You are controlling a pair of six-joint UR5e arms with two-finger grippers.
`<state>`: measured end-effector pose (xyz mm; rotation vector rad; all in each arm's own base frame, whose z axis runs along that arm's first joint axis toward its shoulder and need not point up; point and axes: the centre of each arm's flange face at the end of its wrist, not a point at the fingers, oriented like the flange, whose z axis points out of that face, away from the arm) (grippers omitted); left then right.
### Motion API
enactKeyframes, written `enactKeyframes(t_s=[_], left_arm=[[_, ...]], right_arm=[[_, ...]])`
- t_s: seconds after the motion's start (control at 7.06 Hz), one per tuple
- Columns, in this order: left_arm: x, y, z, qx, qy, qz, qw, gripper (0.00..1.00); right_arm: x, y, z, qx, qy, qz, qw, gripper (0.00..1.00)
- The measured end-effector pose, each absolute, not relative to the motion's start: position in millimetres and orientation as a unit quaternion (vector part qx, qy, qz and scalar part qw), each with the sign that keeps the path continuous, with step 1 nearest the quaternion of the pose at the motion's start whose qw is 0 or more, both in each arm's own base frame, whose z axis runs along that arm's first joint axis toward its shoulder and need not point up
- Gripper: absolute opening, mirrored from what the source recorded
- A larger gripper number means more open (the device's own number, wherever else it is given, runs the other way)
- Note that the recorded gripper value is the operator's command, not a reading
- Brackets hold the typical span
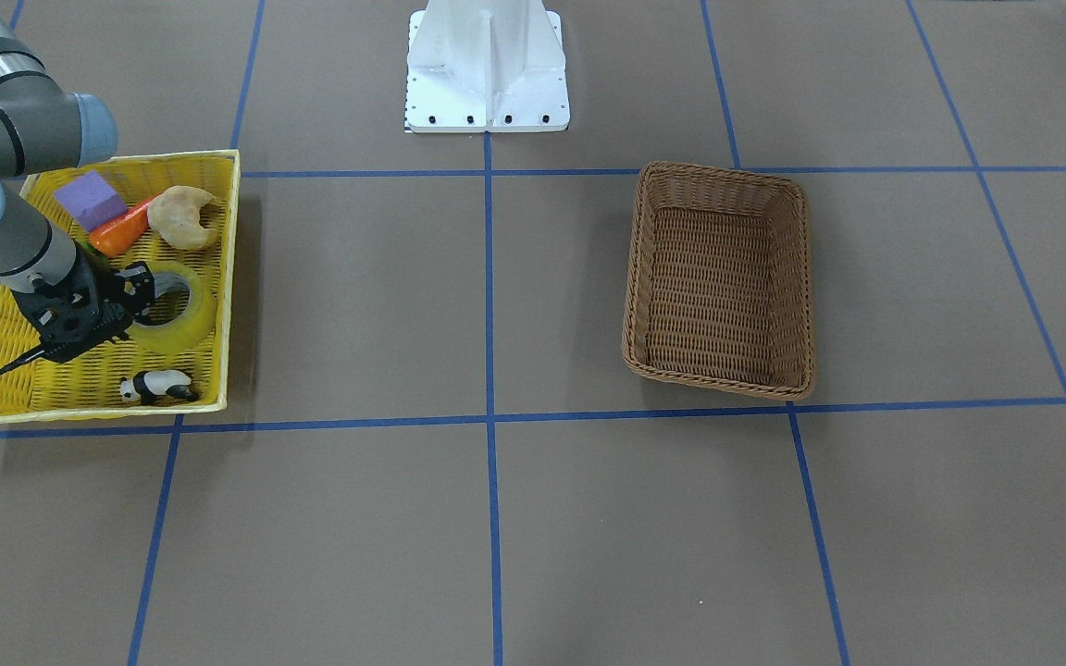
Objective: Move tape to another basket
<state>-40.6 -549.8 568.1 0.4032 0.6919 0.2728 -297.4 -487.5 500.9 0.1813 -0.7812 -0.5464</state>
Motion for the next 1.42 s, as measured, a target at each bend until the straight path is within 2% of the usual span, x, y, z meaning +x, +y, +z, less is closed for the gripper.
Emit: enactKeyframes(t_s=[0.43,0.99,1.42], left_arm=[[-41,-550,568,0.196,0.336,0.132,0.912,0.99],[-39,-562,553,0.206,0.337,0.133,0.909,0.99],[-38,-570,535,0.230,0.341,0.133,0.902,0.99]], right_arm=[[-243,-508,477,0.125,-0.378,-0.226,0.889,0.00],[-138,-560,420,0.200,-0.388,-0.136,0.889,0.00],[-155,-595,342,0.223,-0.417,-0.088,0.877,0.00]])
